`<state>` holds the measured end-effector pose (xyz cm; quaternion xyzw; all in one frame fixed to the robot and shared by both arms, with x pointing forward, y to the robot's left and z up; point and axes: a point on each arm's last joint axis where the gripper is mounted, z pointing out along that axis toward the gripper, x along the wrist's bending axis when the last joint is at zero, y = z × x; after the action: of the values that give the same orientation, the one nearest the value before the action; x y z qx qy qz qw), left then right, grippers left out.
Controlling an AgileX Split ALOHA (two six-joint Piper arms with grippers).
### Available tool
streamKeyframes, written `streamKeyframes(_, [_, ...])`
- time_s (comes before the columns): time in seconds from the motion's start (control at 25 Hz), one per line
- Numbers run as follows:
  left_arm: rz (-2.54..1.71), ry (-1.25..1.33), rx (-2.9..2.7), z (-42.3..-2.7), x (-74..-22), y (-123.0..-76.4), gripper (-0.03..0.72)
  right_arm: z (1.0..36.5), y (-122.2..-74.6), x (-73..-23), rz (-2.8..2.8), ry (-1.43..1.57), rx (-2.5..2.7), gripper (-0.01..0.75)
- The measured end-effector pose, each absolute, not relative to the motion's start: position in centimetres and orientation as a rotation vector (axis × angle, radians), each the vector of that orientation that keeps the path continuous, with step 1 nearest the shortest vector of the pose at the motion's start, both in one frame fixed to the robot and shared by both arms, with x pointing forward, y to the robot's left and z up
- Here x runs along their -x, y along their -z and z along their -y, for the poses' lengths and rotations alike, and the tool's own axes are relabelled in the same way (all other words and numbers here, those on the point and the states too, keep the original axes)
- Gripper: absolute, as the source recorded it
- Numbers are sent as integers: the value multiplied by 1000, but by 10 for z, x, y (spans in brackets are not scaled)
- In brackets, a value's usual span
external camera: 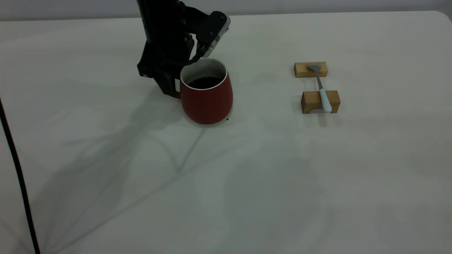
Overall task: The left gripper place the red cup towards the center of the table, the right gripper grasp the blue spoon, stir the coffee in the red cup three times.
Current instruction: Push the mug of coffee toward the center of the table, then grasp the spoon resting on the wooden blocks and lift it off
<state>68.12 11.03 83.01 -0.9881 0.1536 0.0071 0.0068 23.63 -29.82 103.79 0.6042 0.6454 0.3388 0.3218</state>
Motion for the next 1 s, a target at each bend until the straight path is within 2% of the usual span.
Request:
streamKeyframes(0.08, [-410,-10,3089,-111,-683,-854,673,298,-1038,-236,-1695,-890,-1587,238])
streamKeyframes(0.2, [-174,104,3094,-114,-686,-916,669,298,-1038,-236,-1695,-890,-1587,238])
streamKeyframes(0.4, [432,442,3082,-125,-680,-1028,565,298,-1038,-236,-1694,-890,-1588,238])
streamKeyframes(0.6, [1106,742,2978,-143,-657,-1109,450,298,-1038,-236,-1694,-890,-1588,238])
streamKeyframes(0.76, [1430,897,2888,-162,-627,-1158,375,298,-1038,-236,-1694,-890,-1588,238])
streamKeyframes(1.0, [1723,1007,2831,-193,-553,-1213,295,298,-1038,-236,-1695,-890,-1587,238])
